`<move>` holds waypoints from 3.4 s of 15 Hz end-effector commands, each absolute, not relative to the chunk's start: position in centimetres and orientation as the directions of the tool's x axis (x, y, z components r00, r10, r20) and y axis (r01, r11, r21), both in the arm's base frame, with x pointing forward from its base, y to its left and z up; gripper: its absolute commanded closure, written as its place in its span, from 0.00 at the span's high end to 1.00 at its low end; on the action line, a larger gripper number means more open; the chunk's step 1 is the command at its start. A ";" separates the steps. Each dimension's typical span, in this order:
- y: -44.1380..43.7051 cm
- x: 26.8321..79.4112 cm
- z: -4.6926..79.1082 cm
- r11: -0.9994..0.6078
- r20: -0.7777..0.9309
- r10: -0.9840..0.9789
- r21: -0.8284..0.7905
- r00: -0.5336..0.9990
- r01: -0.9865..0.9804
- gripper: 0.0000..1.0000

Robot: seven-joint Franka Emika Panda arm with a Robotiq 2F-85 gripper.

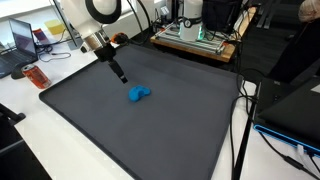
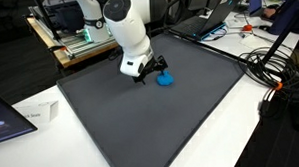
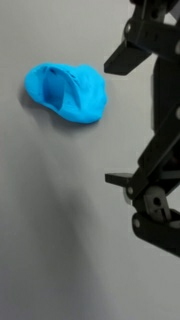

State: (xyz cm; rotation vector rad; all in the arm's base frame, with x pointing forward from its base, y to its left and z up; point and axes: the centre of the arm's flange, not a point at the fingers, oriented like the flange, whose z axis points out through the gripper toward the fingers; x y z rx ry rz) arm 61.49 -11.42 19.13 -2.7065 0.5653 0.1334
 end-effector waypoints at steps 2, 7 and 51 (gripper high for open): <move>-10.9 57.2 20.6 -0.848 -0.077 -0.313 -0.426 0.947 -0.315 1.00; -10.9 55.1 20.7 -0.836 -0.006 -0.290 -0.485 0.957 -0.256 1.00; -1.3 47.3 24.9 -0.991 0.546 -0.130 -0.104 0.827 -0.087 1.00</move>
